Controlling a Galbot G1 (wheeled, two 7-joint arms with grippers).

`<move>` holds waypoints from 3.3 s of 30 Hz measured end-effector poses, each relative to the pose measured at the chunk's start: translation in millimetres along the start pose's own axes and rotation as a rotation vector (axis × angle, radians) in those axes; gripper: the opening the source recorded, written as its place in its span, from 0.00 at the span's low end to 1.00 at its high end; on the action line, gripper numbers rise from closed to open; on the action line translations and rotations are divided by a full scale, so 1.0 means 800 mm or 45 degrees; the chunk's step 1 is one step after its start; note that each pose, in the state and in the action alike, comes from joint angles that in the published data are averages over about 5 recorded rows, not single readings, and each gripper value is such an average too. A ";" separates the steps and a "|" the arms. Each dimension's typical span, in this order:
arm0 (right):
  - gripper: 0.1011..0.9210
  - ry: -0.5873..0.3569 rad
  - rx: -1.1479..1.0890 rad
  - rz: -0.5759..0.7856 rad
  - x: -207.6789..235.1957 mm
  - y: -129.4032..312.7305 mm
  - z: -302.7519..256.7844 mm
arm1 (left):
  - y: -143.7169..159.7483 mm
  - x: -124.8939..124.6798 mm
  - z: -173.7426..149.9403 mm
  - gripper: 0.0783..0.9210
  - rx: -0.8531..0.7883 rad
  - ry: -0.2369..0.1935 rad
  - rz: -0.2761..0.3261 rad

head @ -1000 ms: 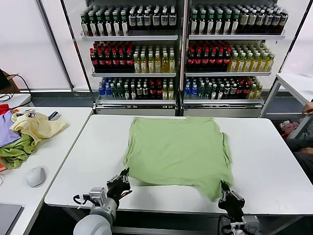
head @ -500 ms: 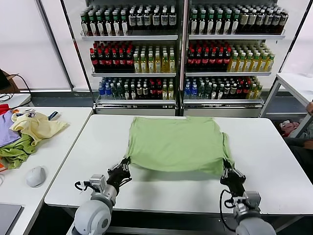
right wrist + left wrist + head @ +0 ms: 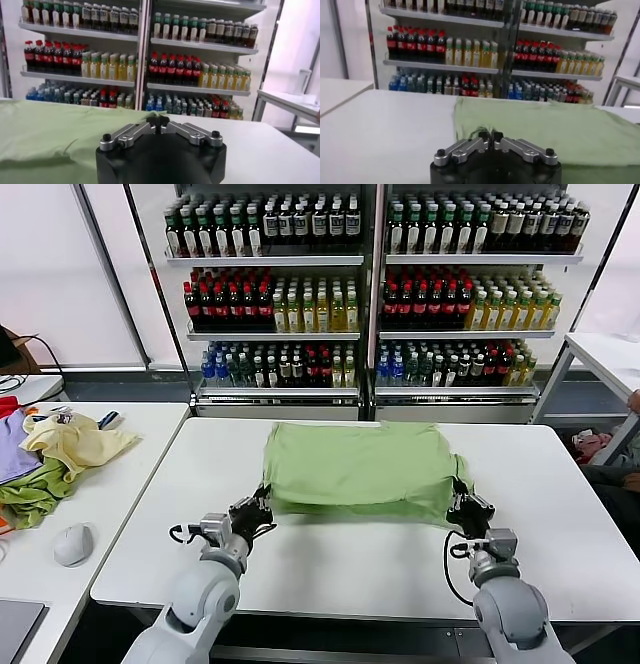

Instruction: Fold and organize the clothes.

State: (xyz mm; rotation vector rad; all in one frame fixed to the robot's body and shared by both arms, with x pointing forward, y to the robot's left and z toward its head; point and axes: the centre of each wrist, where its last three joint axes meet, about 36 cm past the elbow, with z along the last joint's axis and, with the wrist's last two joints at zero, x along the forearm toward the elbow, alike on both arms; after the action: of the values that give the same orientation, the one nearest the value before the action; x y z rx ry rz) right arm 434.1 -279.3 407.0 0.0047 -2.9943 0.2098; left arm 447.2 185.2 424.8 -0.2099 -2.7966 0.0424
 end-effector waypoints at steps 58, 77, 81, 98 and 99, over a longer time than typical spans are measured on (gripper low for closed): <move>0.35 0.368 -0.051 0.083 0.016 -0.023 0.040 | 0.001 -0.048 0.041 0.51 -0.070 0.194 -0.120; 0.06 0.360 -0.047 0.052 0.073 -0.028 0.037 | 0.005 0.007 0.055 0.03 0.006 0.197 -0.070; 0.06 0.348 -0.038 0.049 0.101 -0.024 0.030 | 0.004 0.036 0.060 0.03 0.019 0.201 -0.066; 0.23 0.327 0.042 -0.012 0.187 -0.005 0.008 | -0.002 0.168 0.069 0.06 0.013 0.239 -0.104; 0.26 0.311 0.042 -0.014 0.189 -0.005 0.006 | -0.001 0.172 0.067 0.08 0.009 0.237 -0.107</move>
State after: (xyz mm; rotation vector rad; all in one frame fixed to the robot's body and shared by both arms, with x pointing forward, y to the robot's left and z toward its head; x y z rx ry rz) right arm 284.1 -282.6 423.9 -0.0009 -2.7468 0.2401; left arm 301.1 204.8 419.4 -0.0889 -2.6160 0.0116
